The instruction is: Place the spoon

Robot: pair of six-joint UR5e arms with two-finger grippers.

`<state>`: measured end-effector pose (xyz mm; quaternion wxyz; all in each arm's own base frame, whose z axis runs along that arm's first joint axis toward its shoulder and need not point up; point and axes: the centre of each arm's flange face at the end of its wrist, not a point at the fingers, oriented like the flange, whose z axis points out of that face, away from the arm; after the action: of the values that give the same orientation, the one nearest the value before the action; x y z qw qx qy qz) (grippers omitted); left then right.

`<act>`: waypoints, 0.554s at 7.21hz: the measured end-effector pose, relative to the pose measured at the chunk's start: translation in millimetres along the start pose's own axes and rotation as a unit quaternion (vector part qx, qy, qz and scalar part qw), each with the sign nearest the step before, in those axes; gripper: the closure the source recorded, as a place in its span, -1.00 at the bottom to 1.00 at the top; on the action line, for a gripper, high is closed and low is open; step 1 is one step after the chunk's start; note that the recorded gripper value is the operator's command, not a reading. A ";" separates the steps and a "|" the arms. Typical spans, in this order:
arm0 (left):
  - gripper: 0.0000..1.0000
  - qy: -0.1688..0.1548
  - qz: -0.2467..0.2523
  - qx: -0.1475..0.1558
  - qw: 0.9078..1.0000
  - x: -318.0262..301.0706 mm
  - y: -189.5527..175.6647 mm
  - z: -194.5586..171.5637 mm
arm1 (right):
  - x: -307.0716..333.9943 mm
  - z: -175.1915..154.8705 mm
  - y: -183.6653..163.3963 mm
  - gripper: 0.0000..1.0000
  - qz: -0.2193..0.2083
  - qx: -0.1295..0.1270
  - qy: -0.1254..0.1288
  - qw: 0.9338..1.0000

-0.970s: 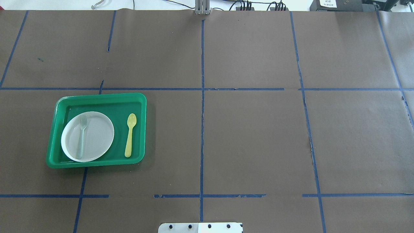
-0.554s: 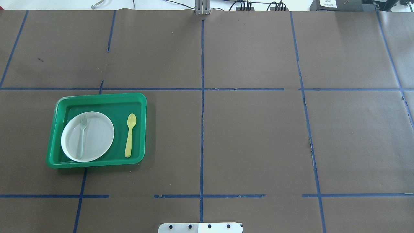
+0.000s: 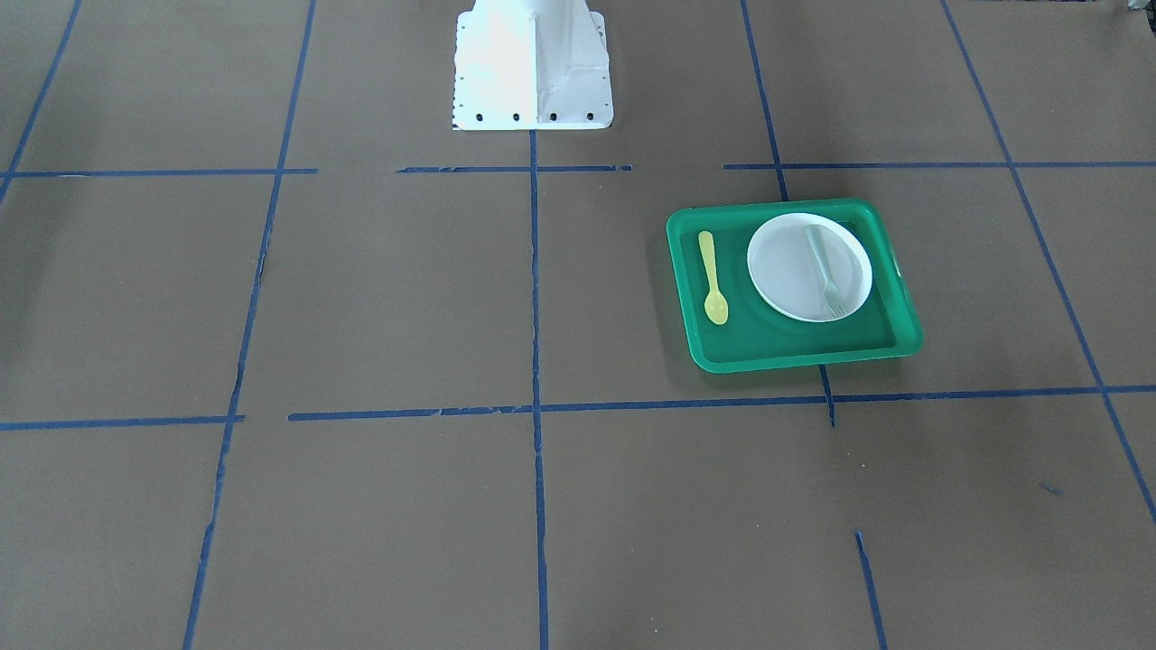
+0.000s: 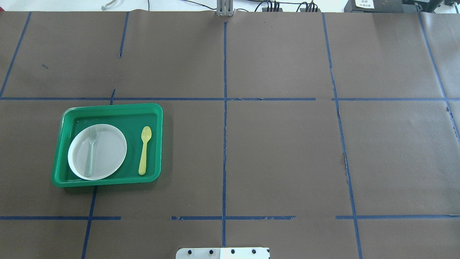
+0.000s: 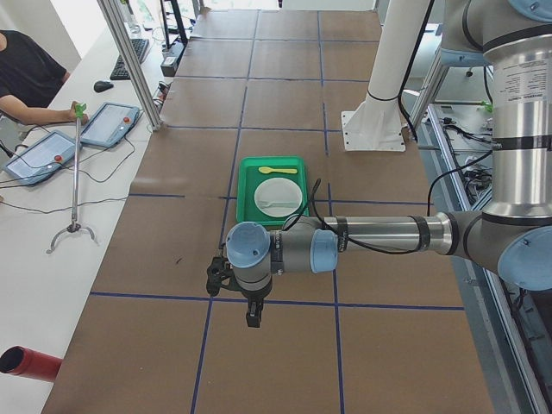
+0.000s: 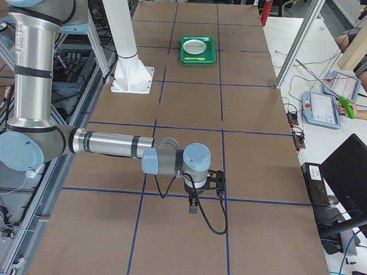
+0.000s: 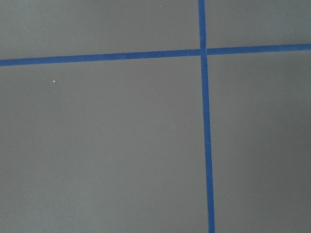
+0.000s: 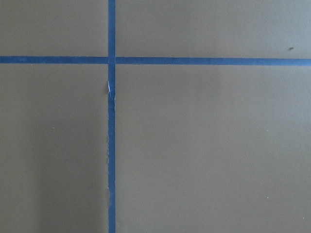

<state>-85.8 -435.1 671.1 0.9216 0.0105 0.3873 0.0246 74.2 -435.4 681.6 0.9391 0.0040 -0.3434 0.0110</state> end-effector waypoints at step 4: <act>-1.00 0.000 -0.004 -0.002 1.000 -1.8 0.6 1.6 | 0.0 0.0 0.0 -1.00 0.000 0.000 0.000 1.000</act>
<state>-86.0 -434.6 673.6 0.9217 0.0073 0.3872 0.0215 74.2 -435.4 681.6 0.9391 0.0041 -0.3434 0.0112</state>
